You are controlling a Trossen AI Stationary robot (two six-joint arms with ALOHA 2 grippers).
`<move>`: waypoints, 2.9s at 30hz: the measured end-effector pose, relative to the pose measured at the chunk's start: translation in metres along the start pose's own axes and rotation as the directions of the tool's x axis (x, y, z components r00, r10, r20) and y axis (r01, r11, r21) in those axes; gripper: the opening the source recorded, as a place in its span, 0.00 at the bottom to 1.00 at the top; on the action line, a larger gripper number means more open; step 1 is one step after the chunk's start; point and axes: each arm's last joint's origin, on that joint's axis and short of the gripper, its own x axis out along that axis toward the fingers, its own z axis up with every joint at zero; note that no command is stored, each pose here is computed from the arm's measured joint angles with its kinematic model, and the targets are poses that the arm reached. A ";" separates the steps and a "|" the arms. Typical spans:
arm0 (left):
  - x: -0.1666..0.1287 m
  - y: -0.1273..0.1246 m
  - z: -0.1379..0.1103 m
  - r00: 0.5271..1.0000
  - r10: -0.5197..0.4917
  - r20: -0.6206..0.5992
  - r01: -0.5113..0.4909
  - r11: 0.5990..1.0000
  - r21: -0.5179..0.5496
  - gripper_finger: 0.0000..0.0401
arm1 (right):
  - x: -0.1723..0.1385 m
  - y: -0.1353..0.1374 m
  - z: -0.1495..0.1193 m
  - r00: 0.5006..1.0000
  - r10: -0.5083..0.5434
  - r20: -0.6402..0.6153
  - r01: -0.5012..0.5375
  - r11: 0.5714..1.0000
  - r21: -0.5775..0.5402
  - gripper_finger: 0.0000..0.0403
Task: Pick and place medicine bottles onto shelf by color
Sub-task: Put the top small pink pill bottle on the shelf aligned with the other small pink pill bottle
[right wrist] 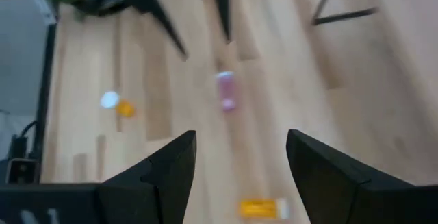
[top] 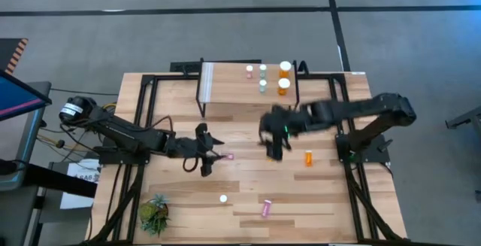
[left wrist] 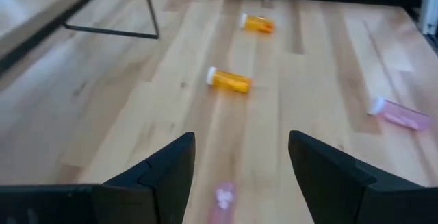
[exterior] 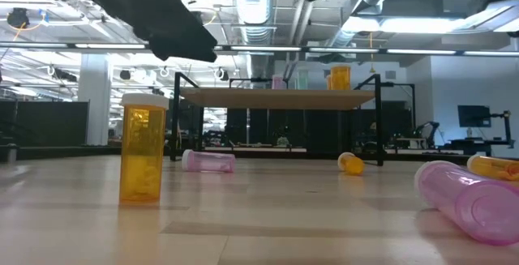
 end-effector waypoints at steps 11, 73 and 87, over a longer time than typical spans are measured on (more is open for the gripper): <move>-0.017 -0.032 -0.013 0.999 0.047 0.006 -0.047 0.999 0.001 0.56 | 0.039 0.091 -0.096 0.979 -0.030 0.201 0.028 1.000 0.011 0.62; 0.000 0.015 -0.096 0.997 -0.050 -0.054 0.058 0.987 0.147 0.56 | 0.119 0.088 -0.114 0.974 -0.041 0.224 0.042 0.999 -0.001 0.62; 0.003 0.021 -0.095 0.995 -0.081 -0.066 0.089 0.988 0.126 0.56 | 0.120 0.084 -0.111 0.971 -0.049 0.233 0.049 0.999 0.008 0.62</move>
